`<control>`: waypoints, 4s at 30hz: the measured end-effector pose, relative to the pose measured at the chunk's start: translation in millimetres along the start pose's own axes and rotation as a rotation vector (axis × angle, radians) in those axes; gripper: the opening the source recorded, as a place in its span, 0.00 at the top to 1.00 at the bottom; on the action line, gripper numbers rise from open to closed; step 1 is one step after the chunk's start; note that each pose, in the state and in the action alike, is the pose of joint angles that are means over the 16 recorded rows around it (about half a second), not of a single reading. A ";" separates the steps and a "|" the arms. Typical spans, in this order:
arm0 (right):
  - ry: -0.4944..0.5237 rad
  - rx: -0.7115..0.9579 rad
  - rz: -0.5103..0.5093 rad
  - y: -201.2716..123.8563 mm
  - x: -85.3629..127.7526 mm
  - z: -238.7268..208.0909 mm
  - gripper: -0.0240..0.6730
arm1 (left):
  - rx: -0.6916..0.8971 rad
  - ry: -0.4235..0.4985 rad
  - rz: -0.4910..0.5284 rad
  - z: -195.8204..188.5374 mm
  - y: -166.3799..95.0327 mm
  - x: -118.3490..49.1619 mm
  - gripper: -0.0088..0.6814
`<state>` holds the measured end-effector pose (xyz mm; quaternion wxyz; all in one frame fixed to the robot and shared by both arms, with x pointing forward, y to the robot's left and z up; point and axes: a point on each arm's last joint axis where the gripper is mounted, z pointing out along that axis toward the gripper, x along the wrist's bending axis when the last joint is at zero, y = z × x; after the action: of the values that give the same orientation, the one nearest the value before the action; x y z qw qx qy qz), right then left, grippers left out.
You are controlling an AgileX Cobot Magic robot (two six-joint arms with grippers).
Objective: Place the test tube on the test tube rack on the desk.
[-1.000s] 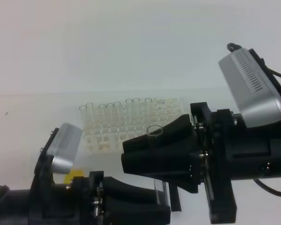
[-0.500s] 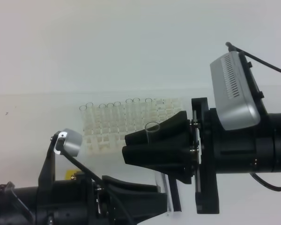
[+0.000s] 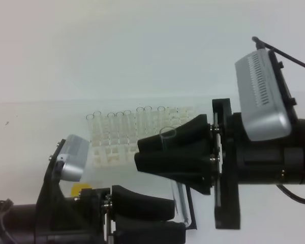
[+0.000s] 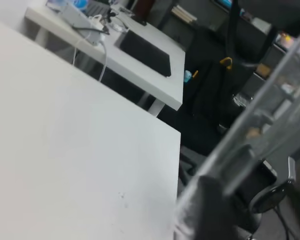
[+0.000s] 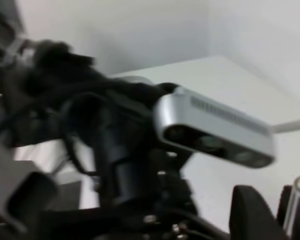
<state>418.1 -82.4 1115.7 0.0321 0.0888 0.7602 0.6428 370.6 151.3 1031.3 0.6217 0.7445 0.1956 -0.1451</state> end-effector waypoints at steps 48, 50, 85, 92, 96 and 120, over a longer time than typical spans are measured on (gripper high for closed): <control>-0.537 -0.039 0.012 -6.4 10.2 -75.6 0.80 | -0.335 0.961 0.228 -126.3 -54.7 -73.6 0.99; -0.548 -0.034 0.014 -7.4 8.5 -75.1 0.80 | -0.355 0.971 0.210 -125.5 -58.1 -68.3 0.99; -0.570 0.014 -0.106 -10.0 5.5 -74.4 0.80 | -0.378 1.026 0.189 -123.4 -79.8 -54.3 0.99; -0.589 0.023 -0.123 -10.5 4.0 -75.4 0.80 | -0.355 1.101 0.148 -120.4 -102.8 -37.0 0.99; -0.595 0.026 -0.125 -11.0 3.6 -75.6 0.80 | -0.333 1.145 0.117 -119.2 -114.5 -27.8 0.99; -0.611 0.028 -0.103 -12.8 1.6 -75.6 0.80 | -0.322 1.210 0.083 -120.9 -120.9 -22.7 0.99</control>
<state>402.9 -157.6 1116.1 0.2904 0.2400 0.7275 0.5734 290.3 285.8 959.0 0.5104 0.5988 0.5031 0.3575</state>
